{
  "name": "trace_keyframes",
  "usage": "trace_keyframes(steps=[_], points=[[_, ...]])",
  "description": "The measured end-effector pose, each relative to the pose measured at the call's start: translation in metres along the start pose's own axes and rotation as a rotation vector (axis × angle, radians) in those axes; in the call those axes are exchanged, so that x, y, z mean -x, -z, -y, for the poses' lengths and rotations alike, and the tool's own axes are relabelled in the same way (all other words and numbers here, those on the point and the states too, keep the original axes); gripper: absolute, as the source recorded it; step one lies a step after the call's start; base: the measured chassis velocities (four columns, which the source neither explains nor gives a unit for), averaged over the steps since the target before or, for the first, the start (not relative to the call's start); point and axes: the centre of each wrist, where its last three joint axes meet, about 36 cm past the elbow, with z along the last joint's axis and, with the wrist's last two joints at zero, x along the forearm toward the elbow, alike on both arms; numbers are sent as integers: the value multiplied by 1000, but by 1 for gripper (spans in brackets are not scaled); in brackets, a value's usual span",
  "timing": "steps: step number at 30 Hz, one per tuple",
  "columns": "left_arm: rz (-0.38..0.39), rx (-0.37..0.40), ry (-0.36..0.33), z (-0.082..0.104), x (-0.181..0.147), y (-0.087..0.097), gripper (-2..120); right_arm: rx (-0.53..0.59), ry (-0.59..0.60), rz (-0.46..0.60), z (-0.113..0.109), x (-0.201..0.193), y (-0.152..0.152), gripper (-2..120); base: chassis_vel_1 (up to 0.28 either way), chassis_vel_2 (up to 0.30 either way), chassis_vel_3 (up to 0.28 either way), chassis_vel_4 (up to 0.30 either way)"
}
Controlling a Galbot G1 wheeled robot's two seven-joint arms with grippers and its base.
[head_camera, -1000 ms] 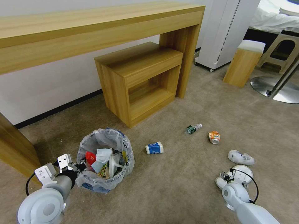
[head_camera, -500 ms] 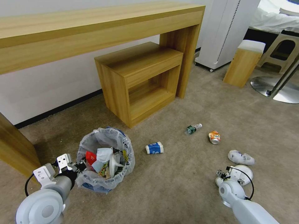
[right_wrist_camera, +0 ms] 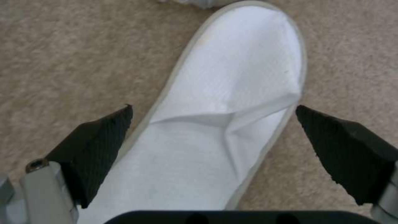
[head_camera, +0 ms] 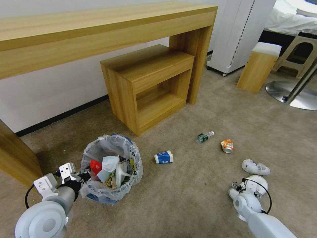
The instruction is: Pick up the trash bin and place the garbage on the floor into it.
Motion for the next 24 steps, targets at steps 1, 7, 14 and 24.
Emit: trace_keyframes(steps=[1,7,14,24], points=[[-2,0,0,0,0,0,0,1,-3,2,2,1,1,100,0,0,0,0],[-2,0,-2,0,1,0,0,10,-18,8,6,4,5,100,0,0,0,0],[0,2,-10,1,-1,1,0,15,-25,-1,2,8,3,100,0,0,0,0],[4,4,-21,3,-6,4,0,6,-33,-22,-3,16,-7,100,0,0,0,0]])
